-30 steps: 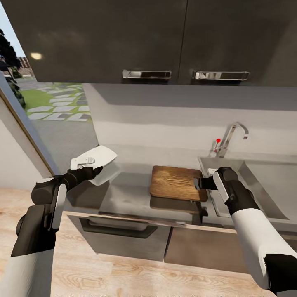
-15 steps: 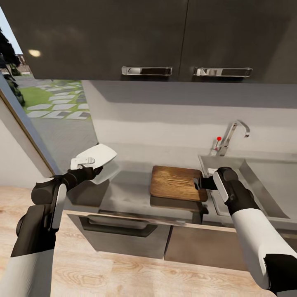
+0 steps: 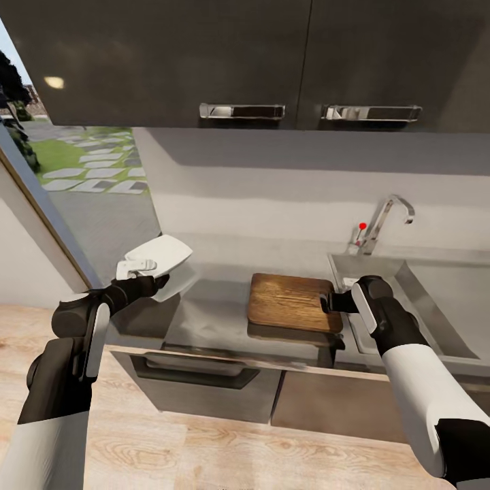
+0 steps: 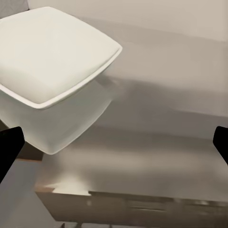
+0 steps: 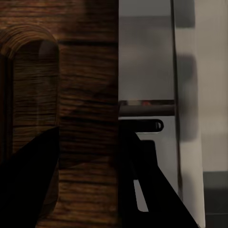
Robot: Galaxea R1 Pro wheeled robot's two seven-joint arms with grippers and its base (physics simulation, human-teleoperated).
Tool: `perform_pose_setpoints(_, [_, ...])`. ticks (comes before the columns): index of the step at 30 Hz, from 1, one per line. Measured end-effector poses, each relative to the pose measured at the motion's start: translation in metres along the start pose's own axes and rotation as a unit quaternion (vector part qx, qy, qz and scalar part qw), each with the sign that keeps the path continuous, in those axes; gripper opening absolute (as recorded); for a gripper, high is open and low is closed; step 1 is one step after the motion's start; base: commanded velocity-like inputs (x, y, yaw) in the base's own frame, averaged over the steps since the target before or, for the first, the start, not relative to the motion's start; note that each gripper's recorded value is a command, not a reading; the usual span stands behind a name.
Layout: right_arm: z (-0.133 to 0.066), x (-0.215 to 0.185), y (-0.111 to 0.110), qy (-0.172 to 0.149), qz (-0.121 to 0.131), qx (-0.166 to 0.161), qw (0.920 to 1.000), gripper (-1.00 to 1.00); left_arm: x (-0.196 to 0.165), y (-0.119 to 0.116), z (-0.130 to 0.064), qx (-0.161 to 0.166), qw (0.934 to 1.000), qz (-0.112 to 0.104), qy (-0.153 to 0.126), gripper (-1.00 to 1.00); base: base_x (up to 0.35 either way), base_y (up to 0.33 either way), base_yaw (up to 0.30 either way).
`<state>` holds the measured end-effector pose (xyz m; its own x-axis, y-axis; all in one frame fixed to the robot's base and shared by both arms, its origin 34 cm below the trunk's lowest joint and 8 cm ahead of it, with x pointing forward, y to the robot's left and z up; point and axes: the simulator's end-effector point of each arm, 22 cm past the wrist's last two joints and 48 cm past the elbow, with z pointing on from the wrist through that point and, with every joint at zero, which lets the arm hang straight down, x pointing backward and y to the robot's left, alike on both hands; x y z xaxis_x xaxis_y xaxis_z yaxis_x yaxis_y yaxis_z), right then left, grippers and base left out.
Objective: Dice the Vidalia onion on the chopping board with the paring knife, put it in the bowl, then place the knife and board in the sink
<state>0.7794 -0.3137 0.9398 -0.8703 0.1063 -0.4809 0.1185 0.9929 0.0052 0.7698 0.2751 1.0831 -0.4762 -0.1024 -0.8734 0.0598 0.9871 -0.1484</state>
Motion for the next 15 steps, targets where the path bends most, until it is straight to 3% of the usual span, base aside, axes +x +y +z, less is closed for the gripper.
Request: perform_pose_setpoints(15, [0.0026, 0.0018, -0.0001, 0.002, 0.000, 0.000, 1.0000, -1.00, 0.0025, 0.0005, 0.0018, 0.000, 1.0000, 0.000, 0.002, 1.00, 0.000, 0.000, 0.000])
